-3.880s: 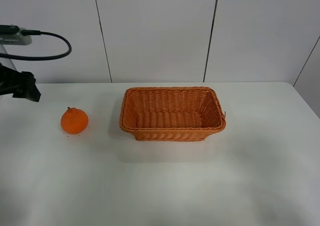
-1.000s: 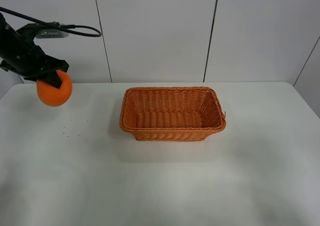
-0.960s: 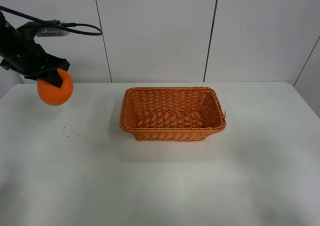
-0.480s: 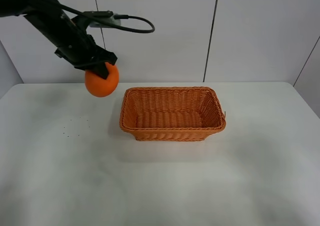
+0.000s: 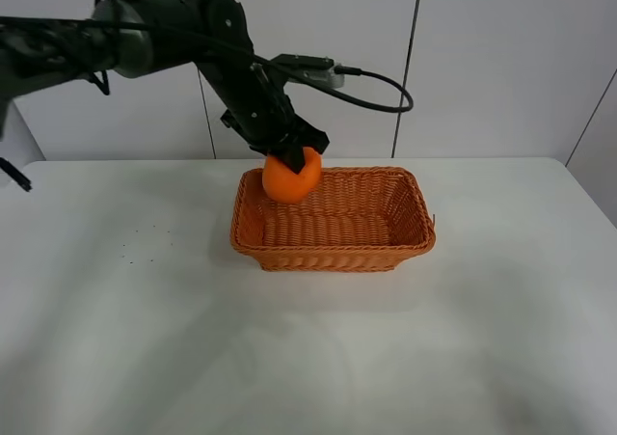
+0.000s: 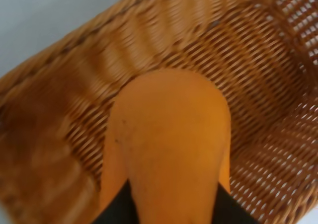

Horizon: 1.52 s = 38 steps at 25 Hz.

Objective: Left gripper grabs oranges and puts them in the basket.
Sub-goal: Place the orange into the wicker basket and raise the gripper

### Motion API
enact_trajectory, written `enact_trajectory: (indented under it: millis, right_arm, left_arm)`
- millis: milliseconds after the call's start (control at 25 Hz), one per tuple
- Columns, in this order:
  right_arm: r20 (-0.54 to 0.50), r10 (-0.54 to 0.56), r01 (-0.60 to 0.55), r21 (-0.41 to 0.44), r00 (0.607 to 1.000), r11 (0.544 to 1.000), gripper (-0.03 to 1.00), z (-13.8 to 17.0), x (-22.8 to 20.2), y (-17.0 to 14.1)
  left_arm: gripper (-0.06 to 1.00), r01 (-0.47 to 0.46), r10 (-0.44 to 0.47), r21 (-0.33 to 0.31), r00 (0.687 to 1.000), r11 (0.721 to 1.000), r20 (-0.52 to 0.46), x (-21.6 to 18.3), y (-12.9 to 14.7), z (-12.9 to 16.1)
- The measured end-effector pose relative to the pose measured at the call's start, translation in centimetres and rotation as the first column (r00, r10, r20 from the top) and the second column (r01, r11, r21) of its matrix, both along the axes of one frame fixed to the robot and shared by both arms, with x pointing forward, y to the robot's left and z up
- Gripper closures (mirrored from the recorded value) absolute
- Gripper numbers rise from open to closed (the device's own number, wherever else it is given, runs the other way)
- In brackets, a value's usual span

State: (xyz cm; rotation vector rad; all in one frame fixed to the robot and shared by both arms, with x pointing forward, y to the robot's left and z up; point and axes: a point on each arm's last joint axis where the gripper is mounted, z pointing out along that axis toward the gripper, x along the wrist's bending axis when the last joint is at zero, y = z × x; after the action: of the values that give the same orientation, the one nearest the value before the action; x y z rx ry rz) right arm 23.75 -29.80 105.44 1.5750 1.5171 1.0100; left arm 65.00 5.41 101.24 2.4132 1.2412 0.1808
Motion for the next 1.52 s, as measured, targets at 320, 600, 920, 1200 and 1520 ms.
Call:
enact_trajectory:
  millis: [320,600,920,1200,1520]
  right_arm:
    - [0.0,0.0,0.0,0.0,1.0,1.0,0.27,0.0,0.0,0.0]
    - [0.0,0.0,0.0,0.0,1.0,1.0,0.27,0.0,0.0,0.0]
    - [0.0,0.0,0.0,0.0,1.0,1.0,0.27,0.0,0.0,0.0]
    - [0.0,0.0,0.0,0.0,1.0,1.0,0.27,0.0,0.0,0.0]
    - [0.0,0.0,0.0,0.0,1.0,1.0,0.27,0.0,0.0,0.0]
  left_arm:
    - [0.69,0.012,-0.012,-0.012,0.999,1.0,-0.044,1.1,-2.0,-3.5]
    - [0.69,0.027,-0.029,-0.05,0.998,0.998,-0.048,1.6,-2.7,-5.2]
    - [0.69,0.056,-0.057,-0.037,0.998,0.998,-0.029,2.2,-2.9,-7.1]
    - [0.58,0.08,-0.08,-0.04,0.997,0.996,0.011,2.4,-3.0,-7.0]
    - [0.19,0.087,-0.087,-0.039,0.996,0.995,0.018,2.5,-3.0,-6.9]
